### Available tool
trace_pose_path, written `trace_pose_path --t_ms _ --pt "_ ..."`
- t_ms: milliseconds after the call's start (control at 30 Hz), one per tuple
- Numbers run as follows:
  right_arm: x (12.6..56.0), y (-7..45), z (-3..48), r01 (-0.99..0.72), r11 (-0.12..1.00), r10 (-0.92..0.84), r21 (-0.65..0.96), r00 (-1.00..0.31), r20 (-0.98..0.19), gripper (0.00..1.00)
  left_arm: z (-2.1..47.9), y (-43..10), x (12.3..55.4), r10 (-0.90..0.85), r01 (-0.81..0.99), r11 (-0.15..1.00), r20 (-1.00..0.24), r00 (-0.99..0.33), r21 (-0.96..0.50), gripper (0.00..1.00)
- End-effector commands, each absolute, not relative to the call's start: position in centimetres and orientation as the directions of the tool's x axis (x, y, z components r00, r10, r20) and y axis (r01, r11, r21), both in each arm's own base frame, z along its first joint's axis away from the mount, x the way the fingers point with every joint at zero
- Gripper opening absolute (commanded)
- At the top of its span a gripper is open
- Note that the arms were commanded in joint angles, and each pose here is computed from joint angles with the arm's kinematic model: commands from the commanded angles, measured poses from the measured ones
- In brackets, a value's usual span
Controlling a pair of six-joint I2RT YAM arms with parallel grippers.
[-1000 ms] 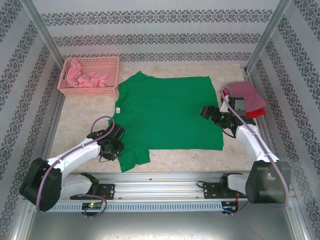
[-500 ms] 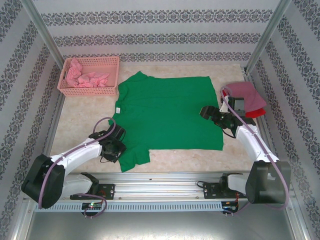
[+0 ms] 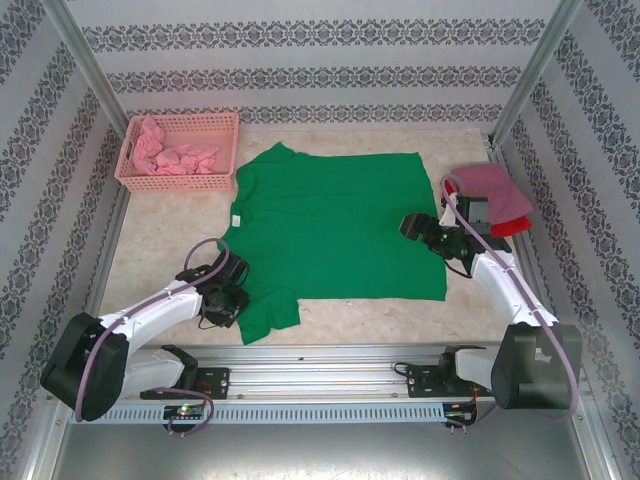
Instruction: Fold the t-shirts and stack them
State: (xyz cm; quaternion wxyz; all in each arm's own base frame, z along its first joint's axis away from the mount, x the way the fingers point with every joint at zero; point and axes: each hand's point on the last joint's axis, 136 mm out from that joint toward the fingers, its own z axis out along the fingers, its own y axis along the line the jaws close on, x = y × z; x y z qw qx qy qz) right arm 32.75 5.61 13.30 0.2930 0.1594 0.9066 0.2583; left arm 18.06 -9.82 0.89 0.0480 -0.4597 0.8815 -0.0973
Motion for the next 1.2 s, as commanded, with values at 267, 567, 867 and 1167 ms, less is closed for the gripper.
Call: trace_pose_path --t_ms 267,567,867,1167 --pt "29.0 3.4 9.9 0.306 0.818 0.506 0.486 -0.784 -0.359 0.84 1.0 -10.9 20.1 -0.820 -0.774 0.539 0.006 -0.573 -0.332 0.00" --pt "21.9 -0.4 5.2 0.613 0.740 0.671 0.275 -0.702 -0.239 0.74 3.0 -10.1 20.4 -0.813 -0.755 0.561 -0.053 -0.580 -0.339 0.00" --pt "19.0 -0.5 3.6 0.694 0.688 0.725 0.212 -0.673 -0.147 0.50 3.0 -10.0 20.8 -0.814 -0.755 0.559 -0.051 -0.579 -0.342 0.00" --pt "19.3 -0.4 2.1 0.702 0.687 0.725 0.188 -0.679 -0.115 0.43 3.0 -10.1 21.0 -0.813 -0.752 0.556 -0.041 -0.581 -0.355 0.00"
